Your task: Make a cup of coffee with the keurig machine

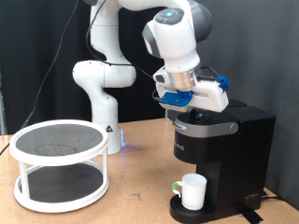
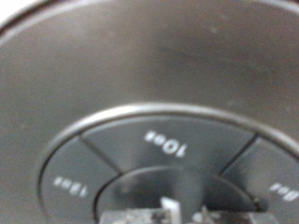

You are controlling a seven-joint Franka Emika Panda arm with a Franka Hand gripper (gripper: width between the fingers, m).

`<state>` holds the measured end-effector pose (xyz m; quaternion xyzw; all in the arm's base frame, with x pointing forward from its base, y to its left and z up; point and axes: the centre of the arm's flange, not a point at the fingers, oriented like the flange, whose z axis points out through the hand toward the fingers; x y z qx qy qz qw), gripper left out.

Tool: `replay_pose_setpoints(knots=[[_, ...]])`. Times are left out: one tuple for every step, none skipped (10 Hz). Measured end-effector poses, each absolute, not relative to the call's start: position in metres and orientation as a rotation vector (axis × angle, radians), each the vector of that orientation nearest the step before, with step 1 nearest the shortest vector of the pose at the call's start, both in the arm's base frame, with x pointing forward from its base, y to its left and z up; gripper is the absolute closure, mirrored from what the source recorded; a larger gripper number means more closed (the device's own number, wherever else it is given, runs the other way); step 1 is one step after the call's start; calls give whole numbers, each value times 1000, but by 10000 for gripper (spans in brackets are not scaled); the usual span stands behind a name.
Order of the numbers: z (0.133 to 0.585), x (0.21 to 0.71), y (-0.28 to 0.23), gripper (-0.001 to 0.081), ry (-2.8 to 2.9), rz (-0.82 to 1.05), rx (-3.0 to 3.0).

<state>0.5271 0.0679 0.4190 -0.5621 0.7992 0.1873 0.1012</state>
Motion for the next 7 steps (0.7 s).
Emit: replay_pose_setpoints(knots=[[419,522,67,806,2308,549,-1678],[420,516,66,806,2263,561,-1696],[423,511,64,806,2228,567,-1694],[430,508,63,806,2195,561,-1679],[439,504,62,806,2167,548,-1665],[447,500,61,806,2149,533,-1655],[457,496,61,806,2145,516,-1649]])
